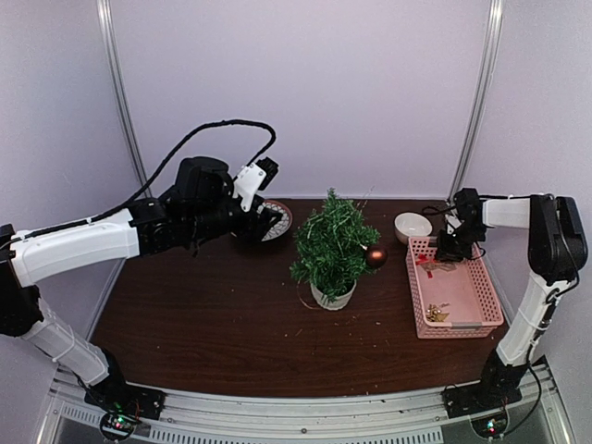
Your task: Decorate the small christmas tree
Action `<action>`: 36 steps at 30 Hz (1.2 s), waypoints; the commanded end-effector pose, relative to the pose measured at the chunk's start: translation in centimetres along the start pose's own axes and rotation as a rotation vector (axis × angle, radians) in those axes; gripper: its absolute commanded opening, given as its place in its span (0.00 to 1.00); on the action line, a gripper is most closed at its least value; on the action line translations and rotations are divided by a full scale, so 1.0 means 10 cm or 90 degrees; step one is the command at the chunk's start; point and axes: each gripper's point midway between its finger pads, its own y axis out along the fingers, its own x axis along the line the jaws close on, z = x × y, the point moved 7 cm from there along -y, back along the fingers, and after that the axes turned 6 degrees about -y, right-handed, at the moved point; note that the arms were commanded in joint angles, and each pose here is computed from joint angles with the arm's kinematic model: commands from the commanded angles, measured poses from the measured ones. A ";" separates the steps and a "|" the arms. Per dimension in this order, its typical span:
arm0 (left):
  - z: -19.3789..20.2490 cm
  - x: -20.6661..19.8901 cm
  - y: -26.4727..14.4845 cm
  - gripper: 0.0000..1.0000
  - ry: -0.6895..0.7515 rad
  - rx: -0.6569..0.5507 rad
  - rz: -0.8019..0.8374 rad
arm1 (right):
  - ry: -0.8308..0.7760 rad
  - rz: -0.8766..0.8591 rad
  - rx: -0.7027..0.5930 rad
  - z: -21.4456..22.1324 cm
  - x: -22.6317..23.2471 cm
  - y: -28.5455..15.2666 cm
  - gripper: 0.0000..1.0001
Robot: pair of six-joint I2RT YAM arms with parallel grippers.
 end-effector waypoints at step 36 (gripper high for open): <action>-0.41 -0.25 -0.31 0.51 0.148 -0.094 0.186 | 0.062 -0.369 -0.129 0.18 1.03 -2.02 0.00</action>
